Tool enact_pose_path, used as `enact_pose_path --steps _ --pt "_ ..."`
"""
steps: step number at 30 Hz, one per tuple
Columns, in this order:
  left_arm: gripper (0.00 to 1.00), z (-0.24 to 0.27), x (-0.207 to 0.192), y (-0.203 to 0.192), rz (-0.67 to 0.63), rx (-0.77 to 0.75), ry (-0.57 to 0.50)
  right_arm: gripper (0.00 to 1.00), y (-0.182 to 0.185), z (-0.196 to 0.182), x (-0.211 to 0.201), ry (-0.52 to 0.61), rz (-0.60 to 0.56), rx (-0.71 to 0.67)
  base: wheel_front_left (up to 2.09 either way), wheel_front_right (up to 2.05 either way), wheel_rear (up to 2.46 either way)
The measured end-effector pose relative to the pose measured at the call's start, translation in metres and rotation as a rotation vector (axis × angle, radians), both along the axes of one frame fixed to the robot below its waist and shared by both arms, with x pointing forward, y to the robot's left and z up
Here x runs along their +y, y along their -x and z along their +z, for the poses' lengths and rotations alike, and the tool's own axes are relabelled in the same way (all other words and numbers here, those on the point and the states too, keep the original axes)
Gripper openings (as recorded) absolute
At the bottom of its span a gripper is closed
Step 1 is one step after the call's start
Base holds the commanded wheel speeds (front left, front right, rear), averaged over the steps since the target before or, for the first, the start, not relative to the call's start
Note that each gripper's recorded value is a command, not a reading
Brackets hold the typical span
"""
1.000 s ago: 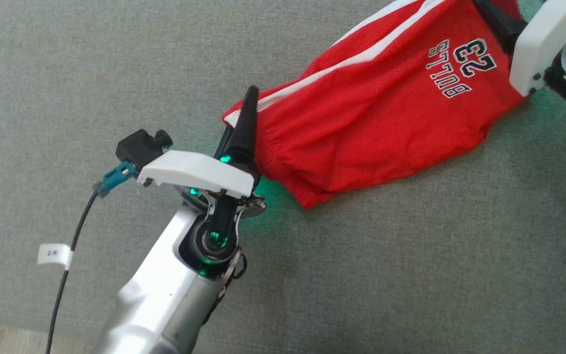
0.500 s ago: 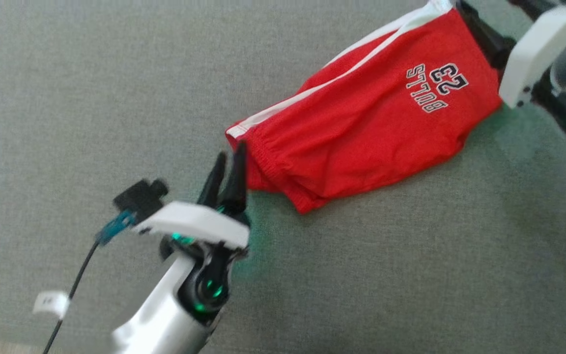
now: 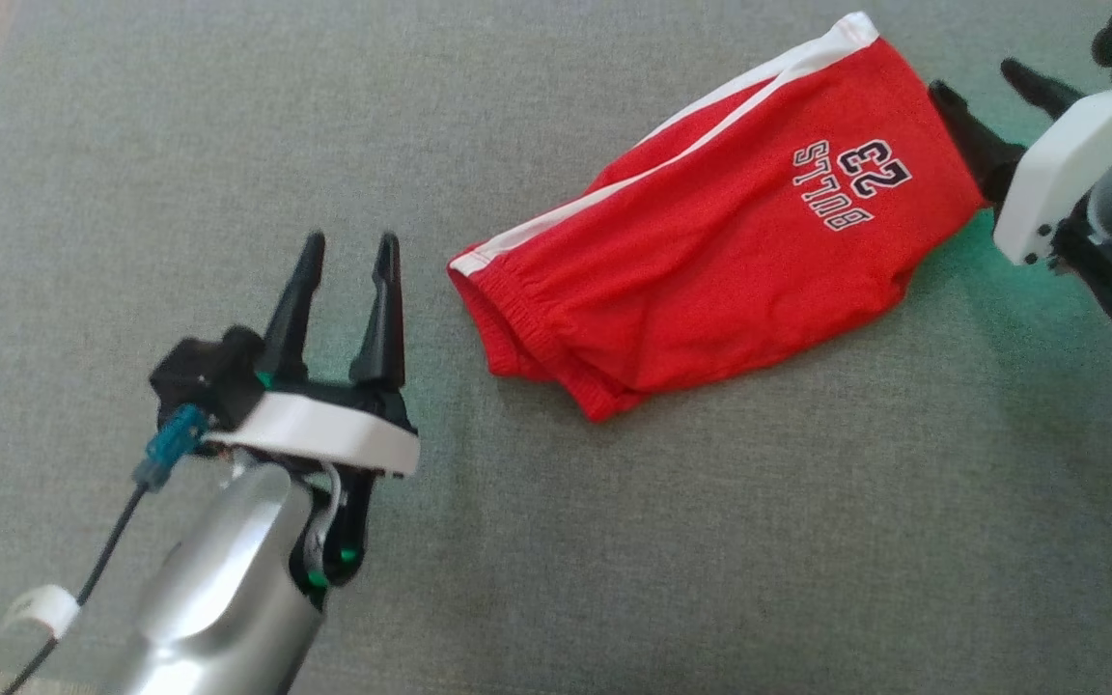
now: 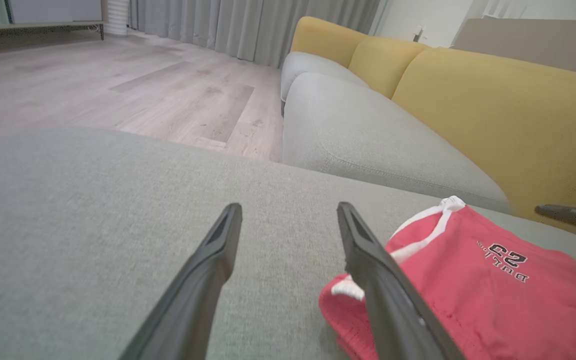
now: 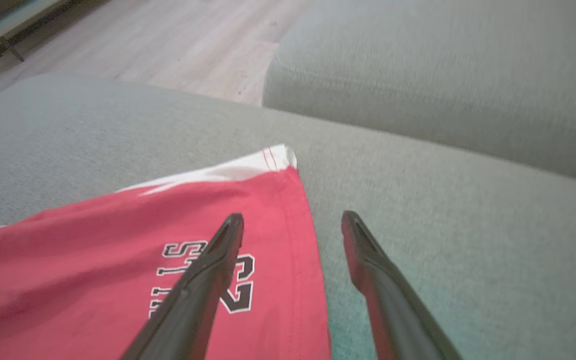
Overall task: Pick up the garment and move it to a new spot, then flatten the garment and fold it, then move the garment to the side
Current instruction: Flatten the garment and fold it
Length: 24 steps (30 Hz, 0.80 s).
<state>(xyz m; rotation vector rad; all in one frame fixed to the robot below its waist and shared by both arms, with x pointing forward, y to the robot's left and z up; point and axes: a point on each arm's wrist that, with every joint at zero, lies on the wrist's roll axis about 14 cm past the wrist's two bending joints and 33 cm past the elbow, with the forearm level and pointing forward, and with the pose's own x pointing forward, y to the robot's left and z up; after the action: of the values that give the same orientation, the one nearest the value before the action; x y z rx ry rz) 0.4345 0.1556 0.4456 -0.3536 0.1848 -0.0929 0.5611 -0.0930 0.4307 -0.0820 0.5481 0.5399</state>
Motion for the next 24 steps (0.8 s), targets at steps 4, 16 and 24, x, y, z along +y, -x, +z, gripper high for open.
enact_pose_path --steps 4,16,24 --pt "1.0 0.007 0.002 -0.016 -0.017 -0.059 -0.068 1.0 0.002 -0.036 0.004 -0.003 -0.031 0.111 0.0 0.0 0.0" --pt "1.0 -0.007 0.013 -0.02 -0.005 -0.057 -0.112 1.0 -0.023 -0.074 0.024 0.029 -0.074 0.221 0.0 0.0 0.0" --pt "1.0 -0.002 0.014 -0.02 -0.01 -0.076 -0.122 0.0 0.001 -0.067 0.04 0.053 0.008 0.233 0.0 0.0 0.0"
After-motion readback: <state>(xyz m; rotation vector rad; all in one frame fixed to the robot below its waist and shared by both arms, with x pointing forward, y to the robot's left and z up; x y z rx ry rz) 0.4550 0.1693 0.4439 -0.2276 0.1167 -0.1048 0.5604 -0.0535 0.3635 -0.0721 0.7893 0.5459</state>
